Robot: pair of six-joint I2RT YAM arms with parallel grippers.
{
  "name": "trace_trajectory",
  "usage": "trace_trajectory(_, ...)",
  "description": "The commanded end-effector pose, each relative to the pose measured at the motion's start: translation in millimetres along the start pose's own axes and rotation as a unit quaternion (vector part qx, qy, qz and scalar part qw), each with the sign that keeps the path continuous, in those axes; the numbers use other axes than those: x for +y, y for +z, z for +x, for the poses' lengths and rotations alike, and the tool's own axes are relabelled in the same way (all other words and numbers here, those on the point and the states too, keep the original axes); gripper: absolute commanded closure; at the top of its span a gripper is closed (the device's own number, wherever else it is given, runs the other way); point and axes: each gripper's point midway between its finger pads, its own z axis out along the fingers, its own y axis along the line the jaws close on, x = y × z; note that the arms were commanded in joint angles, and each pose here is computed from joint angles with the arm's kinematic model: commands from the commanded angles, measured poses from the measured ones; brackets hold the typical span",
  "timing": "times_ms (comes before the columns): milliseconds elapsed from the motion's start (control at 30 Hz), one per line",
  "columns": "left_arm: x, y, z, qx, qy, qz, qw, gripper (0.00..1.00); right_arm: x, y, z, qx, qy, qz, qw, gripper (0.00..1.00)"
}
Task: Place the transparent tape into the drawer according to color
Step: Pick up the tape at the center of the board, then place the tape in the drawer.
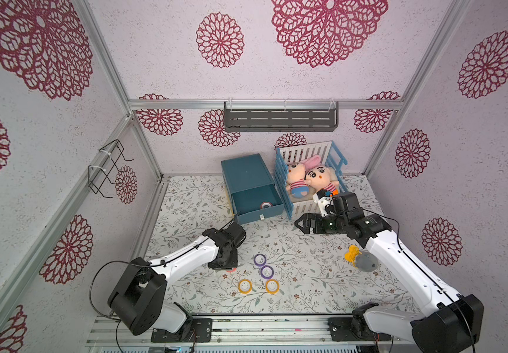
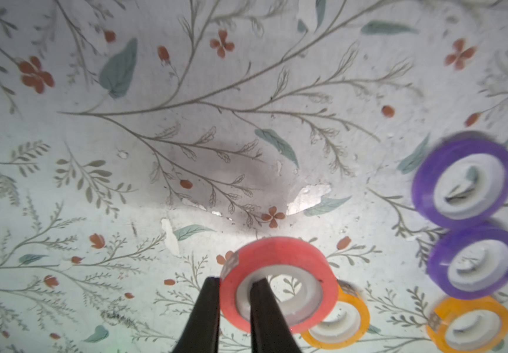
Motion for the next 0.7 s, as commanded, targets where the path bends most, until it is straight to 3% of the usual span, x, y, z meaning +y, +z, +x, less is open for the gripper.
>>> trace_trajectory(0,11,-24,-12,-0.027,-0.005,-0.008,1.0,1.0,13,-13,-22,-0.037,-0.012,-0.02,0.999,0.01)
trace_trajectory(400,16,-121,-60,-0.136,-0.009,0.016,0.991,1.0,15,-16,-23,-0.043,-0.012,-0.022,0.999,0.01)
trace_trajectory(667,-5,-174,-112,-0.216,0.003,0.043,0.975,1.0,17,-18,-22,-0.049,-0.006,-0.031,0.998,0.01)
